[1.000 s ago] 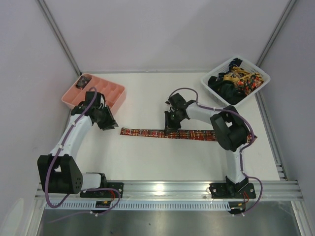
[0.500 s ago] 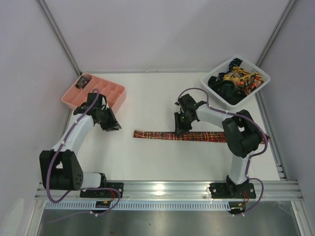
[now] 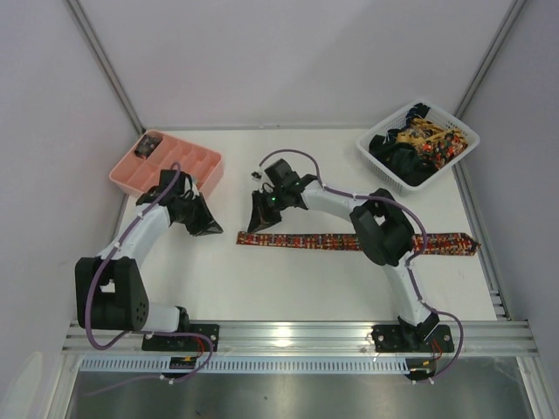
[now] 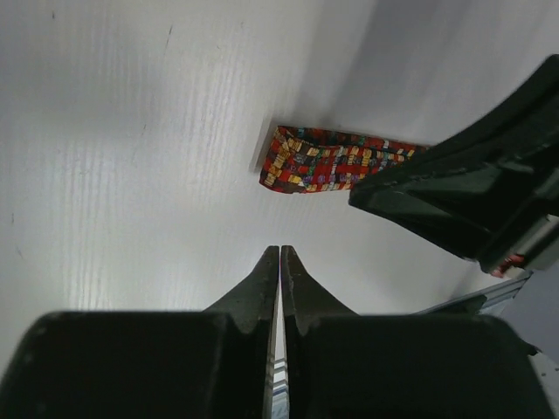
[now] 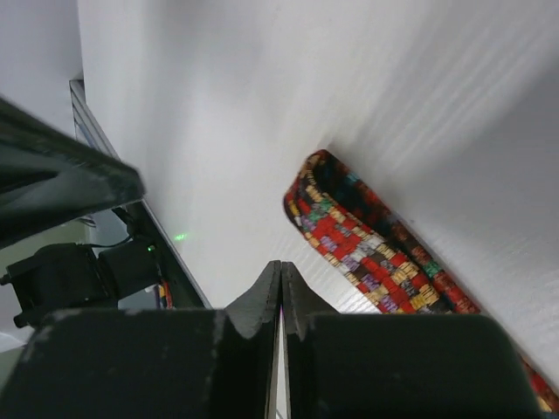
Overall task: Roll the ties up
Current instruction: Roll the tie
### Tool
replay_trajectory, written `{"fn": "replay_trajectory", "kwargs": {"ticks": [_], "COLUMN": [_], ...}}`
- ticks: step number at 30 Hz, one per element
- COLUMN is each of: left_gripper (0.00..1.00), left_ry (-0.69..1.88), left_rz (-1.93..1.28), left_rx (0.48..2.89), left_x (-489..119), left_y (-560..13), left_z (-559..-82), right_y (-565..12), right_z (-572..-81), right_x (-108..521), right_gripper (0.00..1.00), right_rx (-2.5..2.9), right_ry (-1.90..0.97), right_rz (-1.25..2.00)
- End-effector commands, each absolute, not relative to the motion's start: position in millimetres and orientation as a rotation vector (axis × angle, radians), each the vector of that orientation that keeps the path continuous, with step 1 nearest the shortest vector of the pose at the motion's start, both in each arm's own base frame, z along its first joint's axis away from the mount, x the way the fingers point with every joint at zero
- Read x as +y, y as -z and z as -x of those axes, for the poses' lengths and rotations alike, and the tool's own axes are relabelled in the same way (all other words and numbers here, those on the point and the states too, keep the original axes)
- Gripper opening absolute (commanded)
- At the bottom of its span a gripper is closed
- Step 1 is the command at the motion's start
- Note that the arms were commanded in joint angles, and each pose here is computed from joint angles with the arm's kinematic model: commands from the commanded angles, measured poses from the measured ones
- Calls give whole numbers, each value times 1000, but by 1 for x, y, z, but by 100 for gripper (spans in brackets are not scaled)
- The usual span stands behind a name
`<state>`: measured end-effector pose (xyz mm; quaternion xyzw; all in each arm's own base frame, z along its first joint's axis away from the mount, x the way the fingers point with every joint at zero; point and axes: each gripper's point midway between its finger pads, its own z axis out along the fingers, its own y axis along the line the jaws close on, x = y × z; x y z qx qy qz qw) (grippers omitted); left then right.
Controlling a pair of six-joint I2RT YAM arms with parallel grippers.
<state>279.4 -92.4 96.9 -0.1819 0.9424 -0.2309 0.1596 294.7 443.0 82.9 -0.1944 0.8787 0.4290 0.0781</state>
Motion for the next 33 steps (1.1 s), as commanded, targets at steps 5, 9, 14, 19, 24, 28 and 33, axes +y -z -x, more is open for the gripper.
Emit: {"fn": "replay_trajectory", "kwargs": {"ticks": [5, 9, 14, 19, 24, 28, 33], "left_gripper": [6, 6, 6, 8, 9, 10, 13], "left_ry": [756, 753, 756, 776, 796, 800, 836], "left_rz": [503, 495, 494, 481, 466, 466, 450], "left_rx": [2678, 2687, 2692, 2697, 2708, 2713, 2711], "left_x": [-104, -103, -103, -106, -109, -110, -115], "left_y": [-97, -95, -94, -95, -93, -88, -83], "left_z": [-284, -281, -279, -280, -283, -286, -295], "right_y": [-73, -73, -55, -16, -13, -61, -92], "right_z": [-291, -287, -288, -291, -291, -290, -291], "right_x": [470, 476, 483, 480, 483, 486, 469], "right_gripper": [0, 0, 0, 0, 0, 1, 4], "right_rx": [2649, 2640, 2664, 2765, 2778, 2680, 2651], "right_ry": [-1466, -1485, -1508, -1403, -1419, -1475, -1472], "right_rz": [510, 517, 485, 445, 491, 534, 508]}}
